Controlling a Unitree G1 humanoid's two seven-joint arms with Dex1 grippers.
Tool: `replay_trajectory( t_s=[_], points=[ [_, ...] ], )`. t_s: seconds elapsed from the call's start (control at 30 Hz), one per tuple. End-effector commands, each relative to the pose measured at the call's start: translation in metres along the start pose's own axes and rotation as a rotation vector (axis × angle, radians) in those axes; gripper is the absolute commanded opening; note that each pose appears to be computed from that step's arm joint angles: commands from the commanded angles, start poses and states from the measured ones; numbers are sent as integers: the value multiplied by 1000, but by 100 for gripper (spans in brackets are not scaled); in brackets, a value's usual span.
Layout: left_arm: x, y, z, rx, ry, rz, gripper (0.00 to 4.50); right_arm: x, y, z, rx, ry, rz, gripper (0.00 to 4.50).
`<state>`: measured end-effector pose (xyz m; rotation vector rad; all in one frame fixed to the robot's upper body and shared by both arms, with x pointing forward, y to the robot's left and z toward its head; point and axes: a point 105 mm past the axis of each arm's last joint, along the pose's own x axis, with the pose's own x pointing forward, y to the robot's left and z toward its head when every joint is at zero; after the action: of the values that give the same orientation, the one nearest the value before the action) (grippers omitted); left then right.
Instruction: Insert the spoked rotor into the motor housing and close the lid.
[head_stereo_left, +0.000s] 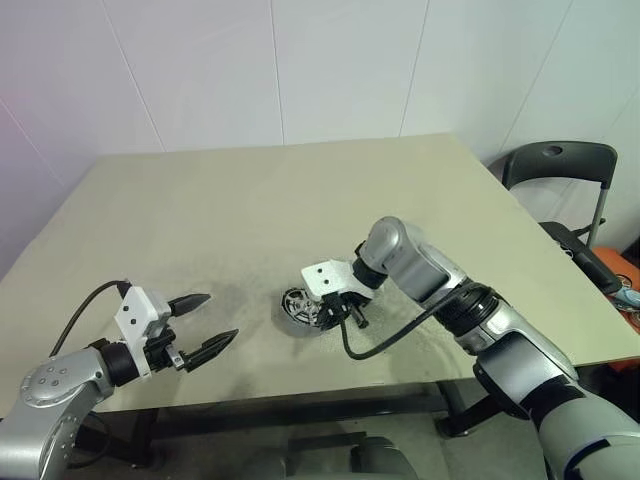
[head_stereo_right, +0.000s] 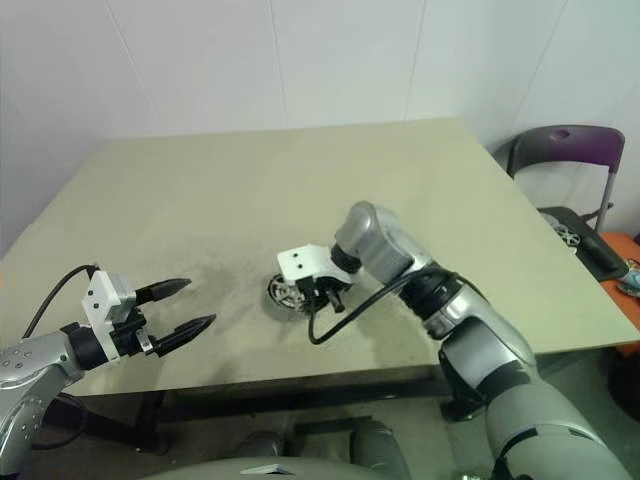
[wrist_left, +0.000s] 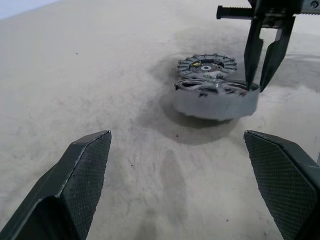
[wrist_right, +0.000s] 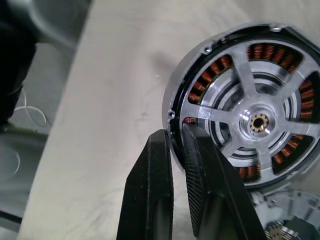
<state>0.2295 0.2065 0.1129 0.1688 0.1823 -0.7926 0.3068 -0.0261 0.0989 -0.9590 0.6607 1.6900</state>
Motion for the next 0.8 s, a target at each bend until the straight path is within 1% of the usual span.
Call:
replay_trajectory(
  t_s=[0.03,0.13,0.23,0.3,0.33,0.37,0.5,0.57,0.67,0.77,0.8],
  points=[
    [0,2,6,30,-21,6,450,-7,-9,3,36,8,-76,7],
    [1,2,6,31,-21,4,450,-4,-12,1,36,24,-101,7],
    [2,2,6,32,-20,1,450,-4,-11,1,10,25,-90,7],
    [2,3,7,33,-19,0,450,-7,-11,4,14,3,-92,81],
    [2,3,7,33,-19,0,450,-9,-11,6,18,-9,-91,102],
    [2,4,7,34,-20,0,450,-13,-10,8,24,-25,-85,133],
    [1,4,7,33,-18,-3,450,-33,-10,17,85,-115,-78,269],
    [1,4,7,33,-17,-3,450,-42,-11,19,135,-160,-83,335],
    [0,5,7,31,-17,-4,450,-57,-17,11,309,-248,-127,439],
    [0,5,7,29,-17,-6,450,-66,-21,-2,495,-312,-170,445],
    [1,5,6,28,-17,-7,450,-69,-18,-5,569,-351,-153,445]
  ],
)
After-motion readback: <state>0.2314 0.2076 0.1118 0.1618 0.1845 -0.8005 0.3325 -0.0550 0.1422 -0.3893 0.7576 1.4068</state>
